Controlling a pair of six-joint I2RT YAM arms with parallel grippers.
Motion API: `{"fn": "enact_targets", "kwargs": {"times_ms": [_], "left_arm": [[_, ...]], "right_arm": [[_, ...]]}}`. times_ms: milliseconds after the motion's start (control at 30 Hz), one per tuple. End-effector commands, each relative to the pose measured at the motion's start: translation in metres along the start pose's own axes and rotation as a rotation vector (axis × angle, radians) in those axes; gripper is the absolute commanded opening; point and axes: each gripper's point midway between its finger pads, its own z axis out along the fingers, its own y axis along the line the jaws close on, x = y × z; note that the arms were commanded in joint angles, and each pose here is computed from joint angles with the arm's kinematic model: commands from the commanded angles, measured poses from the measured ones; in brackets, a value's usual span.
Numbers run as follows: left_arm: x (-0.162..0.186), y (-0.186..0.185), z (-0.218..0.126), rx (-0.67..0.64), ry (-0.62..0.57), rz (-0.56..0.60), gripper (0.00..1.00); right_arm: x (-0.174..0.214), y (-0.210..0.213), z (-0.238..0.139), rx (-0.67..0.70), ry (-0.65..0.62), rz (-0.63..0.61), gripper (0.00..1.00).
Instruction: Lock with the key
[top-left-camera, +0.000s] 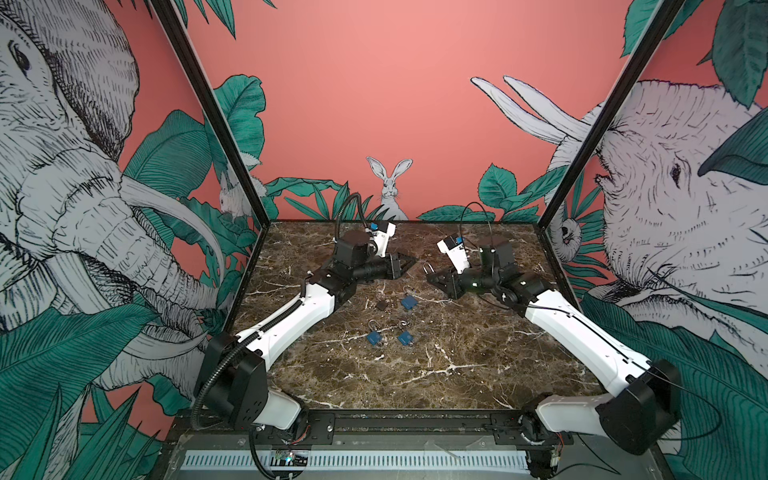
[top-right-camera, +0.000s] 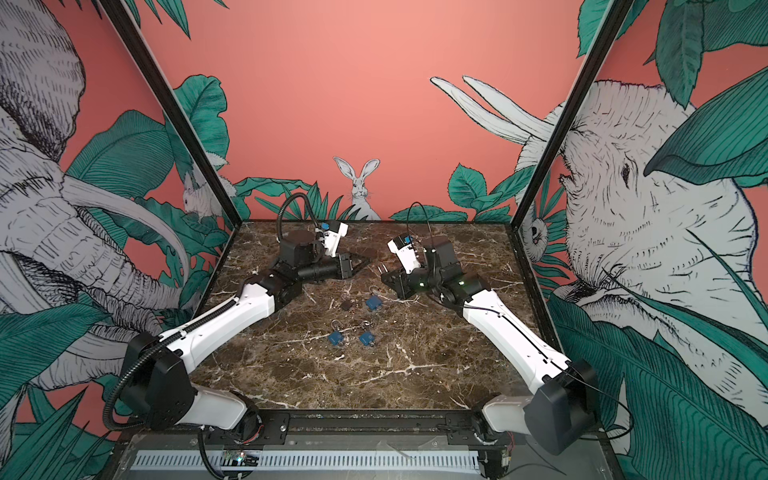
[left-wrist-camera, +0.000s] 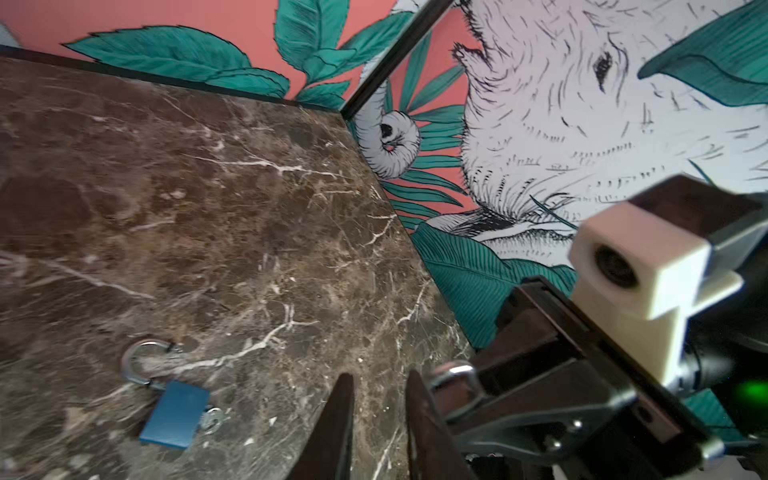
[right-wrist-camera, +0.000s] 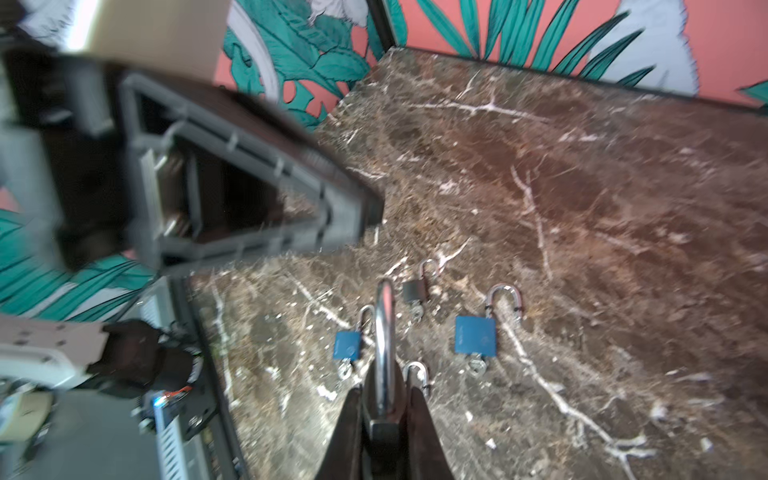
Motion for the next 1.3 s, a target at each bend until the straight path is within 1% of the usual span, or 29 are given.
{"fn": "enact_targets", "kwargs": {"times_ms": [0,100,200,267,367,500,567,700,967,1267], "left_arm": [[-0.009,-0.010,-0.024,0.021,-0.024,0.085,0.30],[-0.004,-0.019,-0.033,0.064,0.008,0.138,0.33],[0.003,-0.035,-0.038,0.148,0.034,0.179,0.36],[0.011,-0.042,-0.039,0.200,0.067,0.187,0.38],[0.025,-0.045,-0.040,0.251,0.120,0.177,0.36],[0.040,-0.050,-0.040,0.331,0.186,0.150,0.32],[0.048,-0.048,-0.039,0.342,0.220,0.138,0.32],[0.055,-0.045,-0.037,0.356,0.247,0.121,0.32],[0.057,-0.040,-0.030,0.368,0.255,0.098,0.30],[0.056,-0.045,-0.025,0.401,0.261,0.086,0.25]], "right_arm": [[-0.003,0.026,-0.013,-0.146,0.006,0.012,0.00],[0.003,0.034,-0.013,-0.229,0.024,0.035,0.00],[0.011,0.045,-0.011,-0.331,0.051,0.060,0.00],[0.014,0.048,-0.009,-0.378,0.057,0.080,0.00],[0.019,0.052,-0.007,-0.432,0.074,0.098,0.00],[0.023,0.050,-0.002,-0.444,0.090,0.119,0.00],[0.022,0.049,0.000,-0.452,0.087,0.126,0.00],[0.020,0.050,0.002,-0.467,0.088,0.135,0.00],[0.019,0.052,0.003,-0.475,0.088,0.142,0.00],[0.019,0.053,0.006,-0.485,0.091,0.143,0.00]]}}
